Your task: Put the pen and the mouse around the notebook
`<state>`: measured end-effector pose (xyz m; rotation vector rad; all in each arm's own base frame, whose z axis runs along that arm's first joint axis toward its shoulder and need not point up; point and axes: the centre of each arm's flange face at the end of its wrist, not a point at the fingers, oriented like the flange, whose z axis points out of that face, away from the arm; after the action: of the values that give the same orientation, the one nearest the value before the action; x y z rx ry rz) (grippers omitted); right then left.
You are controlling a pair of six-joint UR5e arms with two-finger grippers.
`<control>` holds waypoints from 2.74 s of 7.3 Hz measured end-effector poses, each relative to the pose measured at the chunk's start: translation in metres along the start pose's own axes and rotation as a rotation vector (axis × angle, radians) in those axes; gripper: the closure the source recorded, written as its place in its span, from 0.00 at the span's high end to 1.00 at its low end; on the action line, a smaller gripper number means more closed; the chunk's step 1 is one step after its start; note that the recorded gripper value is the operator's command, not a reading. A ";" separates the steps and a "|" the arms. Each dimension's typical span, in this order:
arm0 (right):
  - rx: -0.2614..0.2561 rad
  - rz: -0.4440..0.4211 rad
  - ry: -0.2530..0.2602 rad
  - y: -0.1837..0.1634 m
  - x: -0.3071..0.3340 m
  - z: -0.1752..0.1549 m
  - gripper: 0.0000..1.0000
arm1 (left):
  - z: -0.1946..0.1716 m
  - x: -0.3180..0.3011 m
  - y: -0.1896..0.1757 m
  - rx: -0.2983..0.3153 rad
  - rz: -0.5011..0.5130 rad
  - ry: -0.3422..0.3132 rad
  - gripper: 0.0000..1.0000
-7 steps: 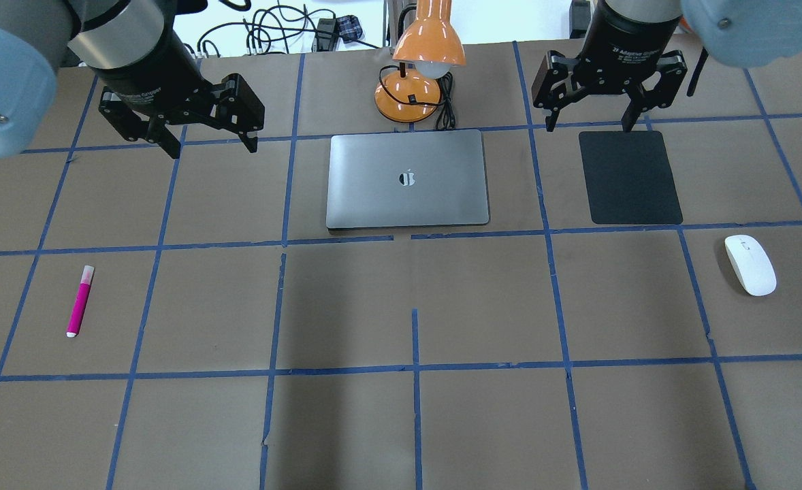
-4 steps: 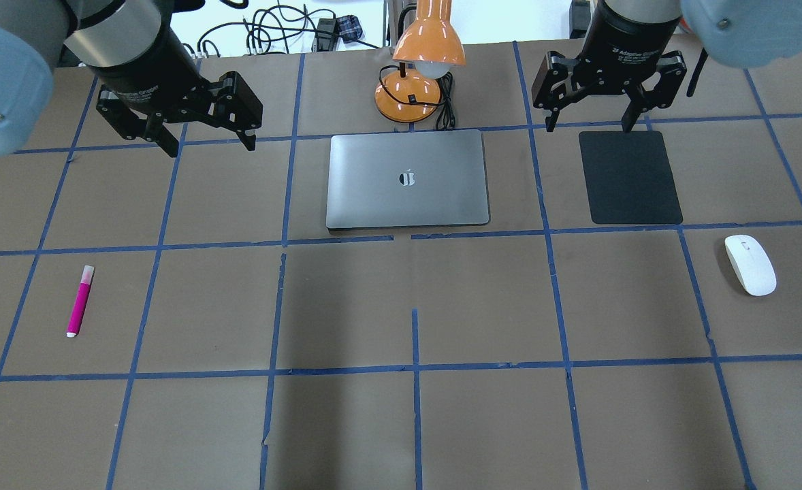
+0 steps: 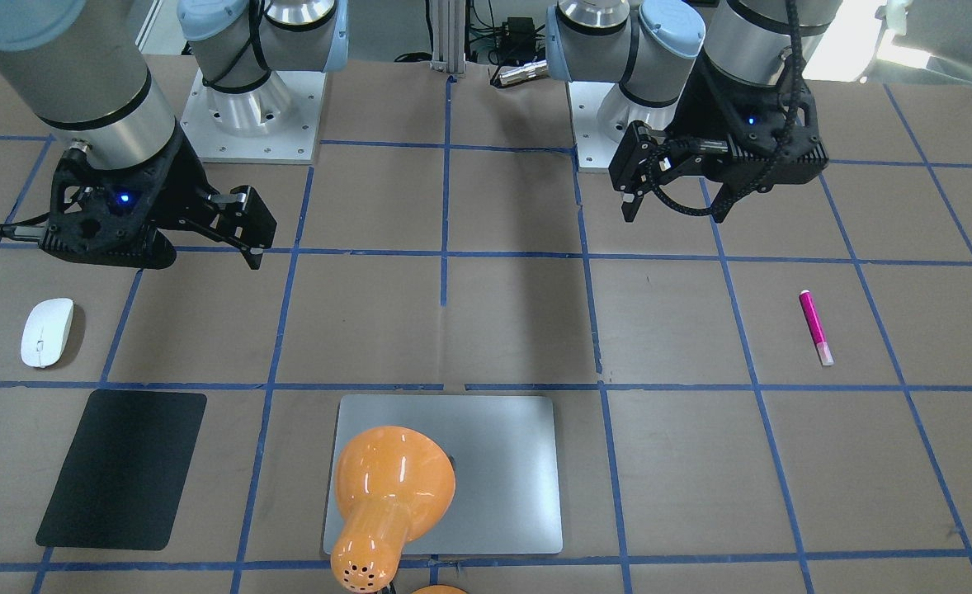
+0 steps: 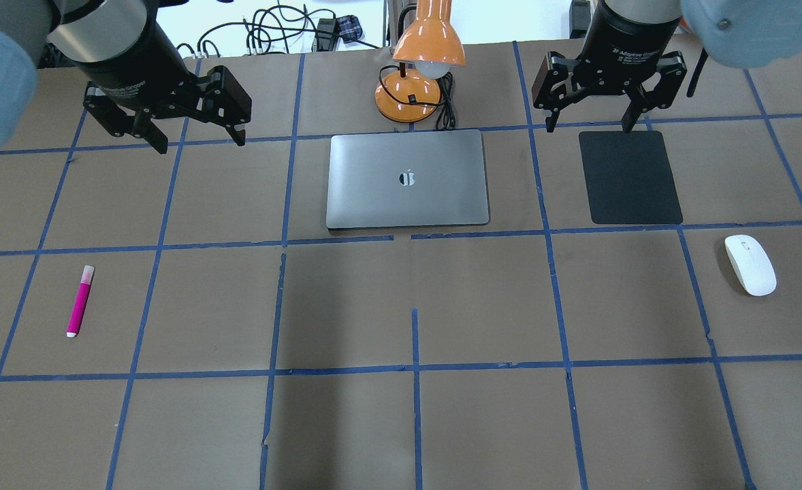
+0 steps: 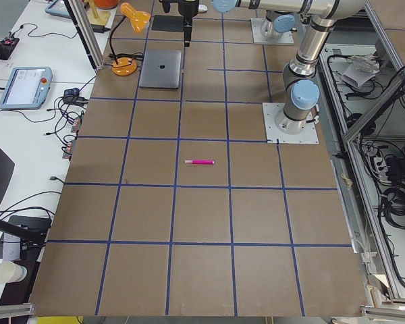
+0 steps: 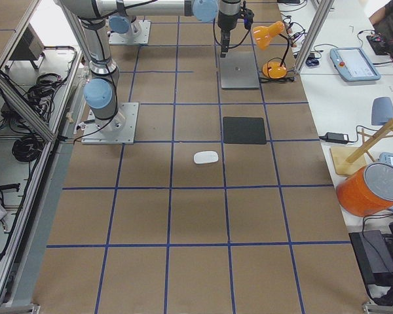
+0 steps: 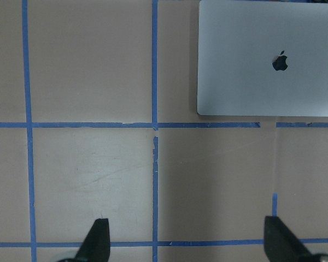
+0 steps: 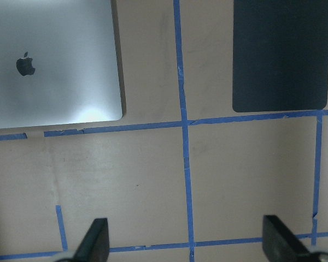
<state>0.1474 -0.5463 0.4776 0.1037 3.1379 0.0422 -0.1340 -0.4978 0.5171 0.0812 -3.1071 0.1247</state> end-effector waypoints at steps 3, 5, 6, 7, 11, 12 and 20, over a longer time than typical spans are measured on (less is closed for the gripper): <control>-0.001 0.000 0.000 0.000 0.000 0.001 1.00 | -0.004 -0.058 0.002 -0.027 0.006 -0.006 1.00; -0.003 -0.001 -0.001 -0.001 0.000 0.002 1.00 | 0.042 -0.148 0.001 -0.103 0.082 0.000 1.00; -0.005 -0.004 0.000 -0.002 0.000 0.003 1.00 | 0.080 -0.198 0.005 -0.114 0.125 0.004 1.00; -0.012 -0.004 0.001 -0.004 0.005 0.006 1.00 | 0.120 -0.241 0.013 -0.100 0.176 0.000 1.00; -0.055 -0.015 -0.007 -0.024 0.112 0.063 1.00 | 0.260 -0.338 0.053 -0.086 0.228 -0.009 1.00; -0.036 -0.039 0.017 -0.028 0.152 0.096 1.00 | 0.282 -0.348 0.055 -0.094 0.218 -0.008 1.00; -0.027 -0.191 0.074 0.017 0.343 0.285 1.00 | 0.334 -0.374 0.049 -0.088 0.114 -0.022 0.00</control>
<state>-0.1928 -0.4994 0.1928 -0.2019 3.2025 0.0893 0.2270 -0.4571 0.1682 -0.0981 -3.1335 -0.0106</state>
